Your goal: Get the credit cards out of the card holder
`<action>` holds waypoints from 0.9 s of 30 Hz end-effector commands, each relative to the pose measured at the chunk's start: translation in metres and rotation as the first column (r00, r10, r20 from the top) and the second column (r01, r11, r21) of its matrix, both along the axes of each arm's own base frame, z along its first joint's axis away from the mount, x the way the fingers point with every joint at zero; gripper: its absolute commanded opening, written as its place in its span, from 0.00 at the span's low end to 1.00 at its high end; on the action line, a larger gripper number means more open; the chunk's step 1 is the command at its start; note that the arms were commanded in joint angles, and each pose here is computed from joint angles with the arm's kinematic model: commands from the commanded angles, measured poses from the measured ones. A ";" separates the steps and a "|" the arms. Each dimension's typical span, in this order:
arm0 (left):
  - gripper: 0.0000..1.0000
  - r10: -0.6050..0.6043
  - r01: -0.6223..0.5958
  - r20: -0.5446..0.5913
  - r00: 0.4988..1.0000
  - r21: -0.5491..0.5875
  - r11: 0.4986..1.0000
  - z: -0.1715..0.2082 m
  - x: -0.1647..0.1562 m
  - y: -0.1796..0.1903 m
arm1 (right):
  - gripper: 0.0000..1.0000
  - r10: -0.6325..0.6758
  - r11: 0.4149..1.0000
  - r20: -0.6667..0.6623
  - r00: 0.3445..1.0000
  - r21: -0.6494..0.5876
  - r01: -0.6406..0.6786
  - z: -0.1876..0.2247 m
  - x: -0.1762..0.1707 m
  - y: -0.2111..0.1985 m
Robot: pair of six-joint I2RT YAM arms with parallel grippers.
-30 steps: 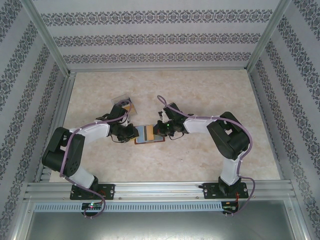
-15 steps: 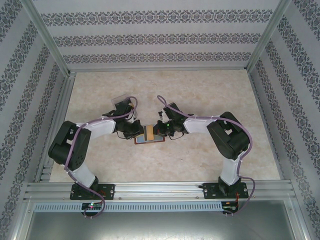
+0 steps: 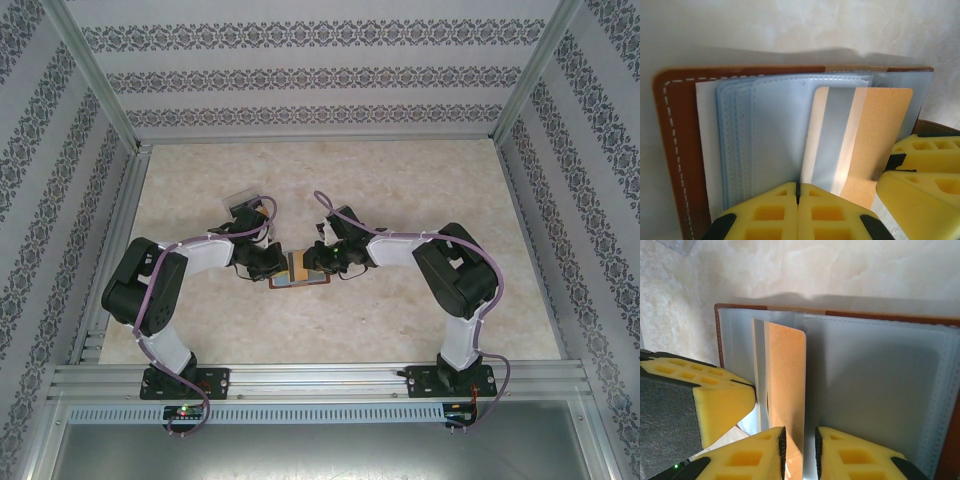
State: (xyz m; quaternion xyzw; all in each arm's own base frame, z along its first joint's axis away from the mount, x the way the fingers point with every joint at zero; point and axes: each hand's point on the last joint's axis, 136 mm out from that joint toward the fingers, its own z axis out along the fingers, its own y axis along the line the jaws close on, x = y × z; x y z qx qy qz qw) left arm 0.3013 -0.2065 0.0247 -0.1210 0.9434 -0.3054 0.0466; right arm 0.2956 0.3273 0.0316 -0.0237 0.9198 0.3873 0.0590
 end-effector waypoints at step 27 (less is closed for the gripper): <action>0.17 -0.004 0.004 0.070 0.998 0.001 1.000 0.040 0.014 -0.003 | 0.00 -0.060 0.998 0.125 0.990 0.036 0.056 0.061 0.012 -0.062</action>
